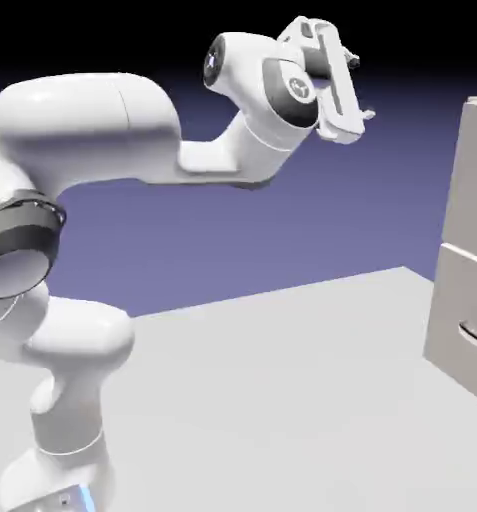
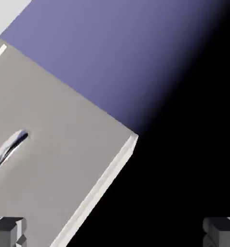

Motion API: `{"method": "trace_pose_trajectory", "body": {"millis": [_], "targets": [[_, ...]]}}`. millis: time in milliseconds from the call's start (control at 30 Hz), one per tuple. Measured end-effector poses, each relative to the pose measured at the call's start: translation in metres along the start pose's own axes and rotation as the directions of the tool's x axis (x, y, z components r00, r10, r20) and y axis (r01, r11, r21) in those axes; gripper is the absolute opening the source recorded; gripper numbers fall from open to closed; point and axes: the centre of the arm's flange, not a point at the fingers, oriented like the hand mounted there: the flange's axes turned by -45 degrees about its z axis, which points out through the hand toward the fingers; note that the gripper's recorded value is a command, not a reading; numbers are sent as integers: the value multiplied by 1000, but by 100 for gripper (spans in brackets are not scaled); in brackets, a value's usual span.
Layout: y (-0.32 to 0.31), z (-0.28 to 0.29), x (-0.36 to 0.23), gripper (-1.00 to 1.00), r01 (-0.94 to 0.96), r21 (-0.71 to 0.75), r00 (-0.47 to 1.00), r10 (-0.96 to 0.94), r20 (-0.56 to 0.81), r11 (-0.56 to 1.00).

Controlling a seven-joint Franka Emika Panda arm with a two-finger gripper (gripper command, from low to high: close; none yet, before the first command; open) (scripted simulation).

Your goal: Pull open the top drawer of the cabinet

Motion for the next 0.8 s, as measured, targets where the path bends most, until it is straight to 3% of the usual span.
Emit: {"method": "trace_pose_trajectory", "body": {"millis": [167, 367, 600, 800], "targets": [[-23, 26, -15, 0, 324, 6, 944, -324, 54, 946], [-58, 68, -21, 0, 669, 65, 736, -672, 85, 741], [-105, 129, -8, 0, 933, 149, 324, -945, 42, 327], [-148, 185, 20, 0, 976, 176, -120, -992, -48, -126]]}}
